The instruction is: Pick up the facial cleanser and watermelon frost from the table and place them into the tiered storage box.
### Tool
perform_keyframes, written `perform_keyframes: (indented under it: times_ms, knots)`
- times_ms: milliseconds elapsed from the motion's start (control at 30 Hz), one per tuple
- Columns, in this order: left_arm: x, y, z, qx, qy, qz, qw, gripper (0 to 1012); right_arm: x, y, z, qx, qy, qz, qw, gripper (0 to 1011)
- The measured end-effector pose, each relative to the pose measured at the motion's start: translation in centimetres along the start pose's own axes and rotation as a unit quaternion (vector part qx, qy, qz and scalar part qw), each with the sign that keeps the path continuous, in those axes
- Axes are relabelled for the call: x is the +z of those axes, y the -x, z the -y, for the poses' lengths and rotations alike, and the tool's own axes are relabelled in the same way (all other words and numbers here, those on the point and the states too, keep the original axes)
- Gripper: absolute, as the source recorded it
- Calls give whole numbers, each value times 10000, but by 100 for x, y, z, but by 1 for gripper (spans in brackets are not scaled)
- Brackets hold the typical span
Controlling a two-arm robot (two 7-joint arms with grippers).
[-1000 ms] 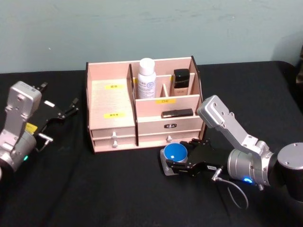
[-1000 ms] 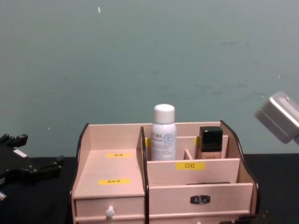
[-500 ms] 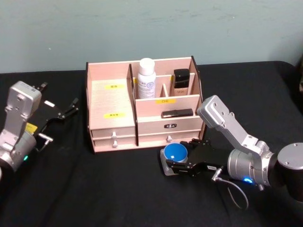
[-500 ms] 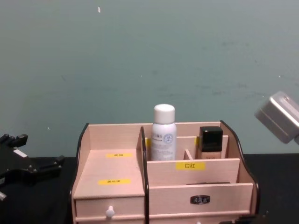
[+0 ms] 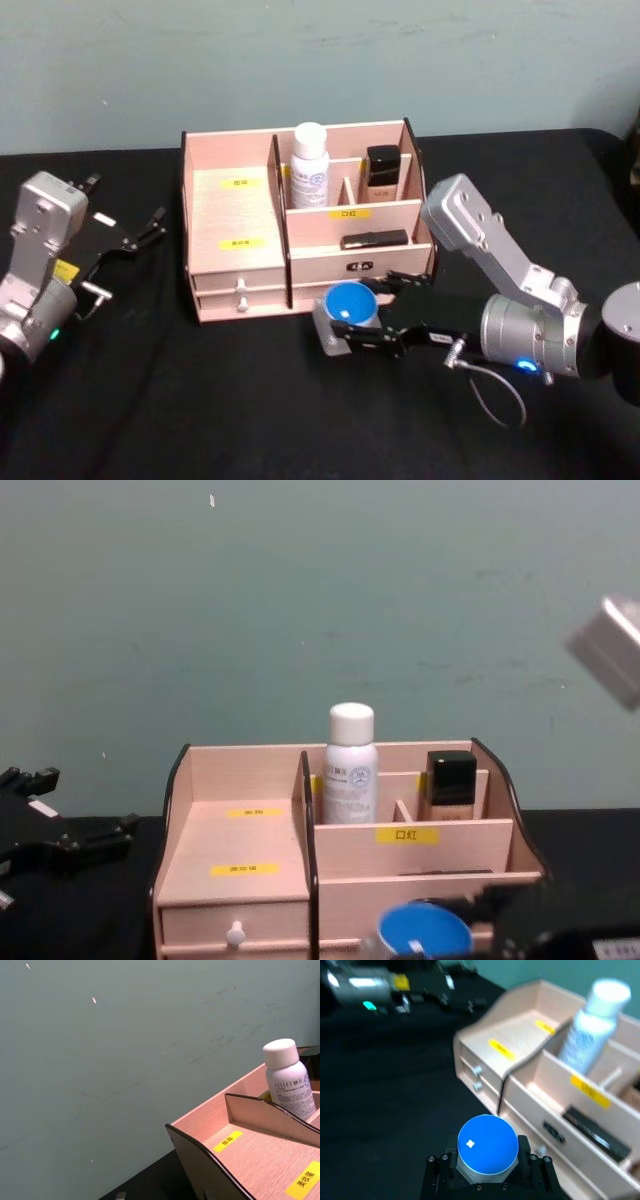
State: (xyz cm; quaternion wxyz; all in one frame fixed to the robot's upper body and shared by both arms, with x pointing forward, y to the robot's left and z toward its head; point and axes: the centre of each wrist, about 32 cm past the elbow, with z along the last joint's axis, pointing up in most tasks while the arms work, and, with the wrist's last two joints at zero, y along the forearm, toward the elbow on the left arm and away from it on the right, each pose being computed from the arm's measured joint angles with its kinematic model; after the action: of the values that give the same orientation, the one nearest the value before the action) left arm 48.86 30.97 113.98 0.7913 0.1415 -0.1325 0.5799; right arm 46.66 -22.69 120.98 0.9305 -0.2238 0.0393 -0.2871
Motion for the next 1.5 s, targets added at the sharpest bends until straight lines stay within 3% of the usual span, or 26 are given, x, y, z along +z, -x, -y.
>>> perform_keyframes:
  times_ms: [333, 667, 1100, 1500]
  knots:
    - [0, 0, 0, 0, 0, 0, 10000, 1010, 396, 68, -134, 380, -427, 338, 9978, 722]
    - [0, 0, 0, 0, 0, 0, 10000, 1009, 711, 77, -529, 587, -548, 603, 9949, 722]
    - [0, 0, 0, -1, 0, 0, 10000, 1010, 914, -81, -953, 339, -456, 701, 9959, 722]
    - [0, 0, 0, 0, 0, 0, 10000, 1010, 997, -212, -1188, 63, -395, 698, 9968, 722]
